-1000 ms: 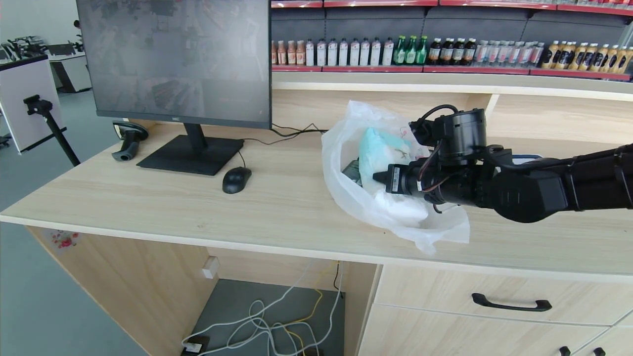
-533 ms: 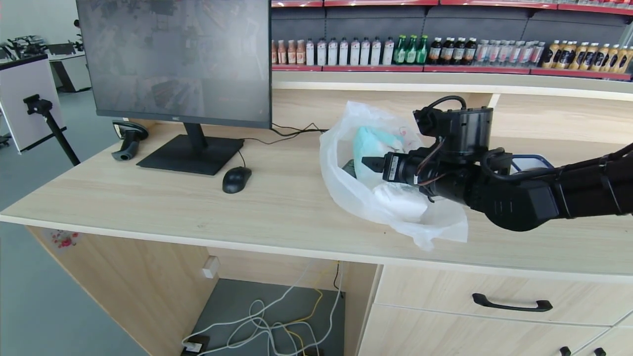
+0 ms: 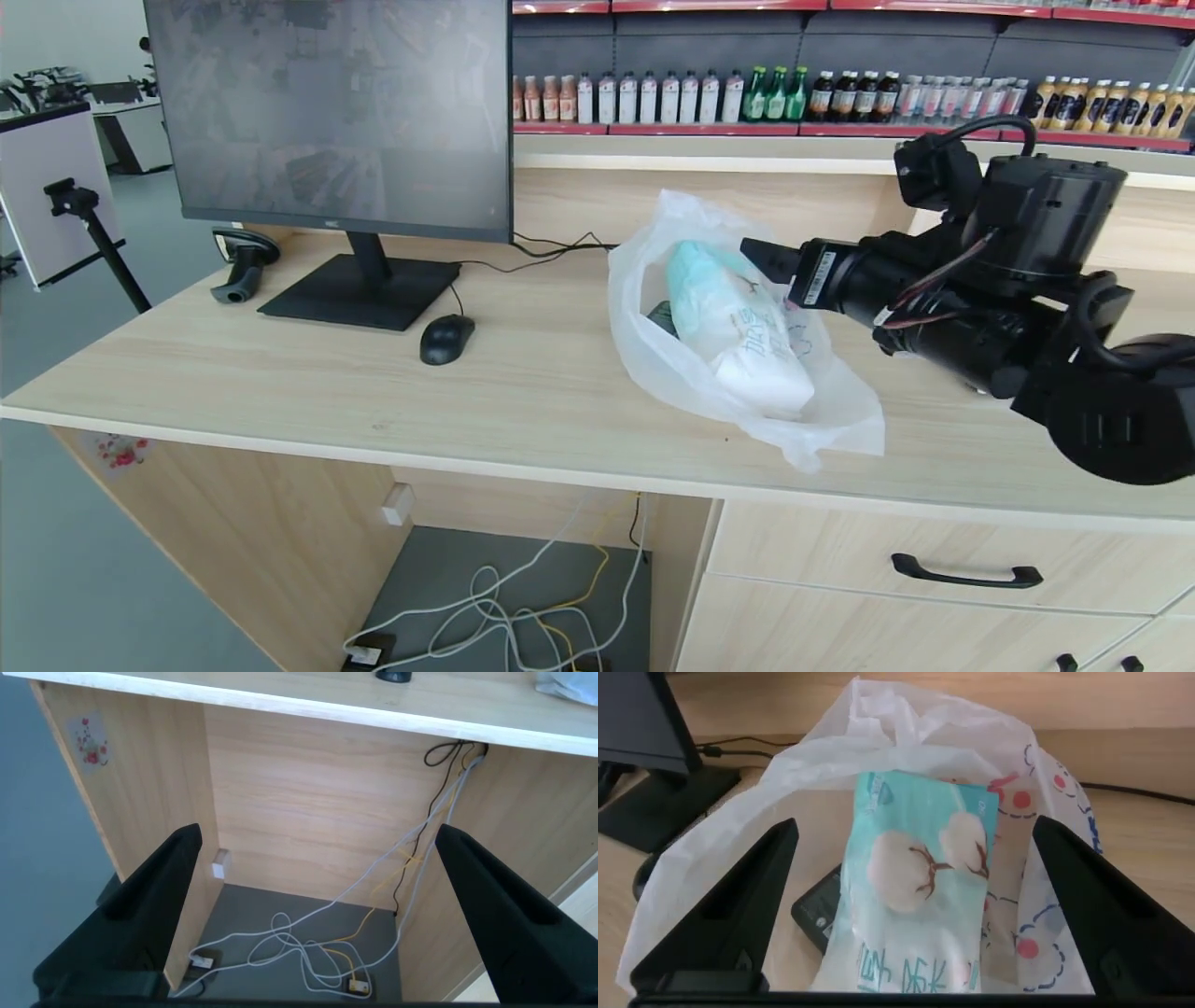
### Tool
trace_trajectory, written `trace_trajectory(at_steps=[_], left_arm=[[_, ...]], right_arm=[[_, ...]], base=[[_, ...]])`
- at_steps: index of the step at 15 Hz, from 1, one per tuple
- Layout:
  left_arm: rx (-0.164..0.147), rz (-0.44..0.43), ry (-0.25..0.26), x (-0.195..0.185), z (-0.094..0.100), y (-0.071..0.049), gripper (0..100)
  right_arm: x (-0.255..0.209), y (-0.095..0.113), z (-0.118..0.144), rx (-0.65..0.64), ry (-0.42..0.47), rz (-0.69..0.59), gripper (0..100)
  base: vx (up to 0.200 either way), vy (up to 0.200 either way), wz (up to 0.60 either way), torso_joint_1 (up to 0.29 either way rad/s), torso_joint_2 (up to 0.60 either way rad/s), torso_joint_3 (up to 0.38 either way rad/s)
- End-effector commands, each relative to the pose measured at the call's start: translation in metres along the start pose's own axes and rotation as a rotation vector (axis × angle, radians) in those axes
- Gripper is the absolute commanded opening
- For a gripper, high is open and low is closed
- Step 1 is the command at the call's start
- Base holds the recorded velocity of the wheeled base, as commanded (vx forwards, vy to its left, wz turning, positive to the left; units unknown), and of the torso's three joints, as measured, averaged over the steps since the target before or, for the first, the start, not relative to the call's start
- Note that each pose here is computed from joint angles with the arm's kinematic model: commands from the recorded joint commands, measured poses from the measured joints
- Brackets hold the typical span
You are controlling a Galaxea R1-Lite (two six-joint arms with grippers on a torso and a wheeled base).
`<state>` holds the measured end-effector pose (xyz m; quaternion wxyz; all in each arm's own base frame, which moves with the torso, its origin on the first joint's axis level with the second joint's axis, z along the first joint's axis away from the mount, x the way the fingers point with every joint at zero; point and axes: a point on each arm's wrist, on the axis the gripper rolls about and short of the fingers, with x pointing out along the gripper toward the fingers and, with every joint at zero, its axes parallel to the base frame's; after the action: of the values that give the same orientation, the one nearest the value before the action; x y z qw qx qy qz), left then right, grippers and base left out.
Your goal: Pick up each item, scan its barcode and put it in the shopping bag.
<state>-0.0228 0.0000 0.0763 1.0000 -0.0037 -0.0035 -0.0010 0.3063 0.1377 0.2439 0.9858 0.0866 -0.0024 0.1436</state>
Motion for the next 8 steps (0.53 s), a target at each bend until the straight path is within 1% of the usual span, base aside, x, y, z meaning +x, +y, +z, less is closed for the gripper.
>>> trace_trajectory(at_steps=[1,2,3,4,5,6,7,8], left_arm=[[0.000,0.000,0.001,0.000,0.000,0.000,100],[0.000,0.000,0.001,0.000,0.000,0.000,100],[0.000,0.000,0.001,0.000,0.000,0.000,100],[-0.002,0.000,0.001,0.000,0.000,0.000,100],[-0.003,0.000,-0.001,0.000,0.000,0.000,100],[-0.003,0.002,0.001,0.000,0.000,0.000,100],[-0.003,0.000,0.001,0.000,0.000,0.000,100],[-0.003,0.000,0.001,0.000,0.000,0.000,100]], right_arm=[[-0.086,-0.011,-0.008,-0.042,-0.101,0.028,100],[-0.118,-0.016,-0.023,-0.076,-0.120,0.045,100],[-0.135,-0.021,-0.031,-0.105,-0.123,0.044,100],[-0.181,-0.030,-0.051,-0.187,-0.123,0.057,100],[-0.212,-0.034,-0.062,-0.221,-0.119,0.098,100],[-0.237,-0.038,-0.067,-0.227,-0.137,0.170,100],[-0.246,-0.039,-0.068,-0.227,-0.126,0.202,100],[-0.269,-0.044,-0.071,-0.227,-0.118,0.228,100]], base=[[0.000,0.000,0.00,0.000,0.00,0.000],[0.000,0.000,0.00,0.000,0.00,0.000],[0.000,0.000,0.00,0.000,0.00,0.000],[0.000,0.000,0.00,0.000,0.00,0.000],[0.000,0.000,0.00,0.000,0.00,0.000],[0.000,0.000,0.00,0.000,0.00,0.000],[0.000,0.000,0.00,0.000,0.00,0.000],[0.000,0.000,0.00,0.000,0.00,0.000]])
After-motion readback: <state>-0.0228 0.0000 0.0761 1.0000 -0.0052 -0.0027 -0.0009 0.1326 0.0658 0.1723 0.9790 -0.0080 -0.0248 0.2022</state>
